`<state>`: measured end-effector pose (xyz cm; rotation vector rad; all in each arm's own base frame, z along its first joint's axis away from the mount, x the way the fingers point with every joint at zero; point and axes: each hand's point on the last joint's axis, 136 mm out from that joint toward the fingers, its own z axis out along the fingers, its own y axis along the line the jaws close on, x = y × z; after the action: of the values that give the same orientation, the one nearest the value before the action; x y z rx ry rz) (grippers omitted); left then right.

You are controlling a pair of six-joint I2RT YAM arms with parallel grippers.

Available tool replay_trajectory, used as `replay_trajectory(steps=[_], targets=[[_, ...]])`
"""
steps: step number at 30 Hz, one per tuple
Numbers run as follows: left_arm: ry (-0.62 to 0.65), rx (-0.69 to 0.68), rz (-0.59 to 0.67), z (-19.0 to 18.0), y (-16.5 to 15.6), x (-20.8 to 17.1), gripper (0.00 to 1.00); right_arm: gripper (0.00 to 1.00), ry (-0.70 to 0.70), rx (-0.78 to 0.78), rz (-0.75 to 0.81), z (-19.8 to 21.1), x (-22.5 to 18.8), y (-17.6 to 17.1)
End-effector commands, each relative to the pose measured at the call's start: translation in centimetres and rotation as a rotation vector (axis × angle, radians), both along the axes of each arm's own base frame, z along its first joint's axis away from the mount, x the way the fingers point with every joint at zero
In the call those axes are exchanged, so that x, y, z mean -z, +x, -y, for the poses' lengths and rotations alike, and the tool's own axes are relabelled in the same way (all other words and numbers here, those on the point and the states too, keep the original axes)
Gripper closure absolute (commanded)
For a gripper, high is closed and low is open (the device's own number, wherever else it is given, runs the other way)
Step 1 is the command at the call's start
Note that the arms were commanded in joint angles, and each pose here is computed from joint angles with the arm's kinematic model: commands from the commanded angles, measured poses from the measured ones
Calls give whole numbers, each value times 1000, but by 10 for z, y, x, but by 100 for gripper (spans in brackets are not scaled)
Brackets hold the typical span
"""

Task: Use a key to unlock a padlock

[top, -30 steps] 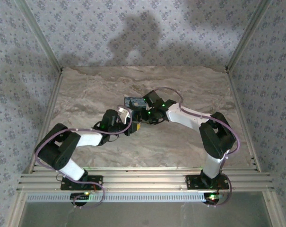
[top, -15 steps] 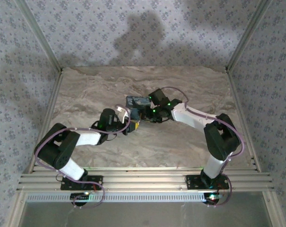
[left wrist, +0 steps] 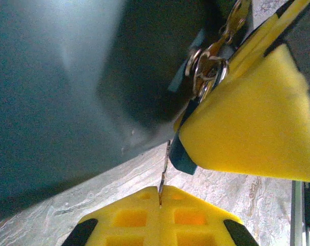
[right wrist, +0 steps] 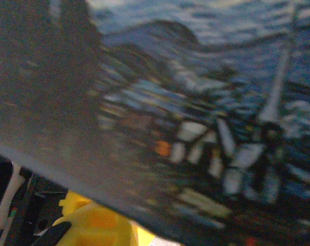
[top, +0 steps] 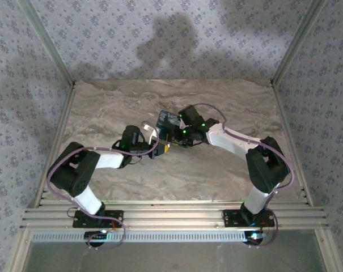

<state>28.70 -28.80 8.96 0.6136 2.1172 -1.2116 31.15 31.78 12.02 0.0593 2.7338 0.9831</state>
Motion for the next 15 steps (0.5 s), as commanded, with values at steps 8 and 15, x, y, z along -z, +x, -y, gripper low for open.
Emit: replay_trajectory(steps=[8, 15], targets=[[15, 65, 49, 0, -11, -8, 100, 100, 124, -6, 15, 4, -35, 9], [17, 56, 62, -7, -19, -13, 100, 100, 200, -30, -27, 12, -45, 12]])
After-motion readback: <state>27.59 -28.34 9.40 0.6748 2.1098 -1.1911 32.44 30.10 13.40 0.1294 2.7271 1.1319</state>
